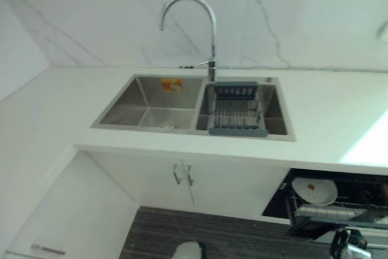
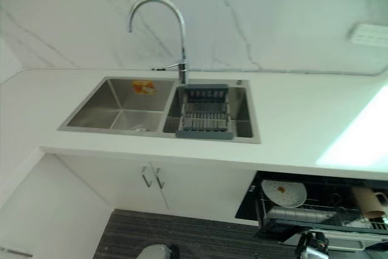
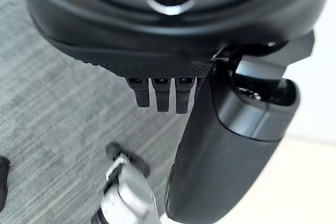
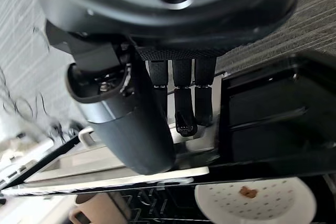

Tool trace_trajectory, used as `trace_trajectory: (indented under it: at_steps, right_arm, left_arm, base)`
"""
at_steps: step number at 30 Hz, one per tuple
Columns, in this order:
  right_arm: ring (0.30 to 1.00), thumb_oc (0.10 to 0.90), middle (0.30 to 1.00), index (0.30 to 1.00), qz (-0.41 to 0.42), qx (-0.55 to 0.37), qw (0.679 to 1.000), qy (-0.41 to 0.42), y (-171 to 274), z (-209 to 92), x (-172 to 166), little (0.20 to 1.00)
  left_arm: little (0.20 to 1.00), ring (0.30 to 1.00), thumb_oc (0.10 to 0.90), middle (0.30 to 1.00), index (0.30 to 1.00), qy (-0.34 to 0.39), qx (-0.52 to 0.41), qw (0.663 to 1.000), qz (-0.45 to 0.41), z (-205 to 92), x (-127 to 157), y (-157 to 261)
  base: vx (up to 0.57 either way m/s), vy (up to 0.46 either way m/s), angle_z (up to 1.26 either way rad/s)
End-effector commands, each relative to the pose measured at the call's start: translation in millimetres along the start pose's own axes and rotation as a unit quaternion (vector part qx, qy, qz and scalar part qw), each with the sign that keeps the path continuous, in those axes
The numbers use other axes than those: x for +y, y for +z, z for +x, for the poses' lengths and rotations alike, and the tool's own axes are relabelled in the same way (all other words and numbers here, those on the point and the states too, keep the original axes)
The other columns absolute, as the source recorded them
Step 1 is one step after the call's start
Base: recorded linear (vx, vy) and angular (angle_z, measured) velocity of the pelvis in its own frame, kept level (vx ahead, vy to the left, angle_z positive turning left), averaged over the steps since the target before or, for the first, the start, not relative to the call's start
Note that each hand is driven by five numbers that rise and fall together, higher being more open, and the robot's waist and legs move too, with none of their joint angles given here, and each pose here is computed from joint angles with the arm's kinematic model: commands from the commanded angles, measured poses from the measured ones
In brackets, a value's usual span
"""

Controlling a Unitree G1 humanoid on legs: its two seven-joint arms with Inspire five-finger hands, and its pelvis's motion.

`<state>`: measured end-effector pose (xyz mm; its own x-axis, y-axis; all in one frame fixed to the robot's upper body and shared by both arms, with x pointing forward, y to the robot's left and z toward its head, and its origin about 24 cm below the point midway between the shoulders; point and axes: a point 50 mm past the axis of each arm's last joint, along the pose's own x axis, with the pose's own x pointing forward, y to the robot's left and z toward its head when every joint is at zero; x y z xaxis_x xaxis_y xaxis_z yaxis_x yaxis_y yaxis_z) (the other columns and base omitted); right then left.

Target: Place the dishes in the dishwasher.

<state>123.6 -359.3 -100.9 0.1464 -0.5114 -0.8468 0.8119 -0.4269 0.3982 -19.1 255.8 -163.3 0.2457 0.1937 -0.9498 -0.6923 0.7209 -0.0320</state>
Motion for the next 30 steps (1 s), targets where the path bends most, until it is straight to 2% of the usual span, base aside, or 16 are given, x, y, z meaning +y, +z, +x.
trace_trajectory:
  at_steps: [1,9,15,20,28,29,30]
  right_arm:
    - [0.300,0.400,0.300,0.300,0.009,0.114,0.972,0.207,-61.1,-45.5,125.3,0.300]
    - [0.300,0.400,0.300,0.300,0.040,0.098,0.953,0.284,-41.3,-77.3,186.5,0.300]
    - [0.300,0.400,0.300,0.300,0.015,0.075,0.938,0.338,-24.9,-105.2,226.0,0.300]
    - [0.300,0.400,0.300,0.300,-0.011,0.061,0.934,0.352,-12.0,-105.9,228.9,0.300]
    - [0.300,0.400,0.300,0.300,-0.050,0.062,0.932,0.354,-21.1,-87.6,204.9,0.300]
    - [0.481,0.521,0.481,0.481,-0.104,0.052,0.922,0.371,-30.5,-81.9,194.5,0.481]
    - [0.900,0.800,0.900,0.900,-0.155,0.042,0.910,0.381,-40.4,-74.6,179.7,0.900]
  left_arm:
    - [0.900,0.900,0.800,0.900,0.900,-0.026,-0.069,0.997,0.017,4.9,-10.8,33.7]
    - [0.900,0.900,0.800,0.900,0.900,-0.028,-0.088,0.996,0.019,3.7,-6.0,45.6]
    - [0.900,0.900,0.800,0.900,0.900,-0.024,-0.066,0.997,0.031,2.3,-0.6,37.8]
    - [0.900,0.900,0.800,0.900,0.900,-0.032,-0.055,0.998,0.025,0.6,2.1,29.4]
    - [0.900,0.900,0.800,0.900,0.900,-0.065,-0.062,0.995,0.054,1.9,-7.5,33.8]
    - [0.900,0.900,0.800,0.900,0.900,-0.069,-0.066,0.994,0.056,2.3,-9.7,35.4]
    - [0.900,0.900,0.800,0.900,0.900,-0.070,-0.068,0.993,0.063,2.6,-10.6,37.8]
  base:
    - [0.14,0.114,0.62]
    - [0.17,0.154,0.77]
    - [0.11,0.135,0.44]
    - [0.04,0.123,0.40]
    - [-0.03,-0.052,0.08]
    - [-0.07,-0.268,0.08]
    - [-0.05,-0.252,-0.04]
